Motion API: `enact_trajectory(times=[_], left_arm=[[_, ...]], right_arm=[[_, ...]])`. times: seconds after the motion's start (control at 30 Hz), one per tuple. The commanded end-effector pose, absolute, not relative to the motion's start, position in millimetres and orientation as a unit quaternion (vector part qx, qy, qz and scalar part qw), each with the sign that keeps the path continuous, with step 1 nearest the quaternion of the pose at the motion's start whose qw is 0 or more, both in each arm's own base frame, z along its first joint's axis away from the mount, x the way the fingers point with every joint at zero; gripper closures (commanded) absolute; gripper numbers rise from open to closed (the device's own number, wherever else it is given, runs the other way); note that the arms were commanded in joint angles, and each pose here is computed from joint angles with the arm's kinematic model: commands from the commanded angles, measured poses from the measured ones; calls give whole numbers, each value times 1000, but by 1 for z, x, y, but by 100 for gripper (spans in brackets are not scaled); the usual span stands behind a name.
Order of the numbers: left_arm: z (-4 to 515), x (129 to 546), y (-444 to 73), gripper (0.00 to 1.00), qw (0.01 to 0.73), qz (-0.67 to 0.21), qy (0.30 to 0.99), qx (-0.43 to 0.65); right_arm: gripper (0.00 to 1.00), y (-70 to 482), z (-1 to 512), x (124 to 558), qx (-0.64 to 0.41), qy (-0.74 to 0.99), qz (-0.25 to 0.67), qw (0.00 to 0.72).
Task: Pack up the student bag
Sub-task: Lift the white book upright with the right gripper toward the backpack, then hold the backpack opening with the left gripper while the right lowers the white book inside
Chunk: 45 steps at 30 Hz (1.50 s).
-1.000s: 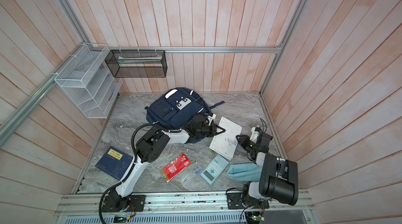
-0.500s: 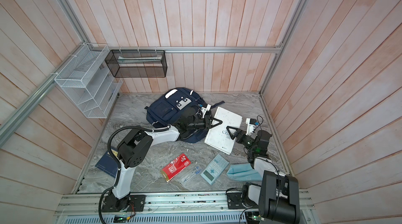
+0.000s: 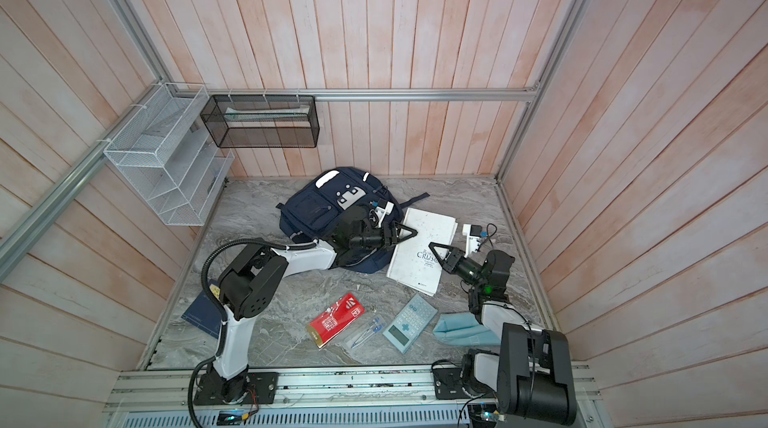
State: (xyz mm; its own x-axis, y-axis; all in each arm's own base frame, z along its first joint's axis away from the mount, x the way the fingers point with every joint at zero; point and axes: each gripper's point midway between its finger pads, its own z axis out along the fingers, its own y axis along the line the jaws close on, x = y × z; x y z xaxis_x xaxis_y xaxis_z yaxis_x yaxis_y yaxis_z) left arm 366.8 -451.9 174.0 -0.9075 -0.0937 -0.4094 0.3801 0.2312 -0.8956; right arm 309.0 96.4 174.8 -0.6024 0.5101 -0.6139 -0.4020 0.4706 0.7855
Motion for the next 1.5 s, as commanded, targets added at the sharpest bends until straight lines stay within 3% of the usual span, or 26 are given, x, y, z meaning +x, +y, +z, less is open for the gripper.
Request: enact_trajectory(times=[0.0,0.13,0.27,0.37,0.53,0.67,0.7,0.73,0.8,0.83,0.87,1.13,1.47], left_arm=[[204,398,-404,11,284,-557,775,94],[181,419,-355,16,327,-434,833,102],[135,426,-333,40,313,-268,893,182],[96,425,-324,41,270,-192,919,213],[68,418,-336,34,276,-114,919,259],[49,429,-331,34,279,-28,921,269],[47,431,-329,41,282,-15,921,269],[47,433,-329,54,282,-7,921,269],[58,435,-331,87,290,-13,919,267],[65,435,-333,97,296,-21,917,266],[77,434,-335,100,303,-31,915,265],[196,434,-338,100,372,-121,883,258],[280,430,-340,100,403,-281,836,245]], right_arm=[[100,90,203,310,17,709,487,510],[100,77,211,310,44,709,449,542],[100,66,215,312,64,712,417,561],[100,65,213,314,61,718,411,558],[100,70,208,315,59,717,429,546],[100,74,203,314,55,720,439,535],[100,75,203,313,54,720,441,534],[100,76,202,312,53,719,443,532],[100,78,200,311,54,720,445,530],[100,79,200,311,57,720,448,527],[100,80,199,310,61,720,451,524],[100,104,179,316,161,721,469,484],[100,204,195,353,97,695,593,396]])
